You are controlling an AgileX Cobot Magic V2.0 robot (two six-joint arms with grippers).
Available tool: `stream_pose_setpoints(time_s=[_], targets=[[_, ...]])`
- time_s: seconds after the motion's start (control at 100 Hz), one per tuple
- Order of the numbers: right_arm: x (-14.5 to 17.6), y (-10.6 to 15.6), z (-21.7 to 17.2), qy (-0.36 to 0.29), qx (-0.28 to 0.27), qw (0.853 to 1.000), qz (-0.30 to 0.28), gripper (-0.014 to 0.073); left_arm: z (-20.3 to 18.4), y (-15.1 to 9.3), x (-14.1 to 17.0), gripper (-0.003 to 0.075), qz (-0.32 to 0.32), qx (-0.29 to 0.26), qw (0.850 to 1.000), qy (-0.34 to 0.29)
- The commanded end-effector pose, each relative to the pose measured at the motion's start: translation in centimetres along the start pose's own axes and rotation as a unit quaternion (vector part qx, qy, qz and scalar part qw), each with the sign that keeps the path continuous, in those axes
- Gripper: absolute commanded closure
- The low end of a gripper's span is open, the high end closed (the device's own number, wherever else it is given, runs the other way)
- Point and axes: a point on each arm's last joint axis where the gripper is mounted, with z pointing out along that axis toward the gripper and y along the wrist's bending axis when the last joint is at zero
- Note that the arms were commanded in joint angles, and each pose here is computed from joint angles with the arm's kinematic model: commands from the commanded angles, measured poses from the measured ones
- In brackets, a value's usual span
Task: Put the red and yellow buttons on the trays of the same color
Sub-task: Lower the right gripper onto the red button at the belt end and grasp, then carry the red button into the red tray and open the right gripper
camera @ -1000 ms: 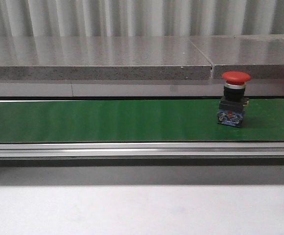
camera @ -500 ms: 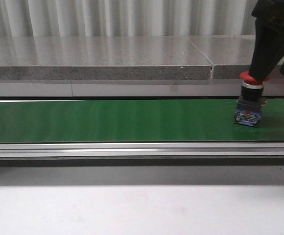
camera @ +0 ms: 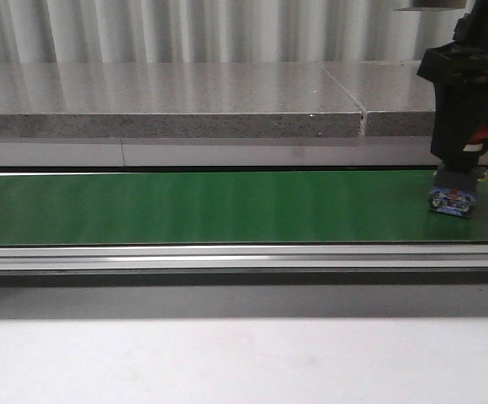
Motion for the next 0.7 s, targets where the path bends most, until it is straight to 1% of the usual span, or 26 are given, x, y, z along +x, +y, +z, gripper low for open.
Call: stream_pose_setpoints(time_s=[0.0, 0.11, 0.23, 0.36, 0.51, 0.69], targets=[[-0.9, 0.0, -2.2, -0.050, 0.013, 0.999, -0.010, 0.0391, -0.3, -0.1, -1.5, 0.0740, -0.001, 0.004, 0.999, -0.049], [-0.8, -0.2, -3.0, -0.059, 0.017, 0.998, -0.006, 0.0410, -0.3, -0.1, -1.5, 0.0740, -0.001, 0.004, 0.999, -0.049], [-0.5, -1.5, -4.6, -0.087, 0.035, 0.995, 0.020, 0.0410, -0.3, -0.1, -1.5, 0.0740, -0.001, 0.004, 0.999, -0.049], [0.2, -4.2, -6.7, -0.122, 0.065, 0.988, 0.069, 0.0410, -0.3, -0.1, -1.5, 0.0740, -0.001, 0.004, 0.999, -0.049], [1.2, -7.7, -8.3, -0.141, 0.096, 0.976, 0.137, 0.0410, -0.3, -0.1, -1.5, 0.0740, -0.001, 0.004, 0.999, -0.049], [3.3, -11.7, -9.2, -0.151, 0.128, 0.954, 0.227, 0.0410, -0.3, -0.1, -1.5, 0.0740, -0.001, 0.004, 0.999, -0.049]])
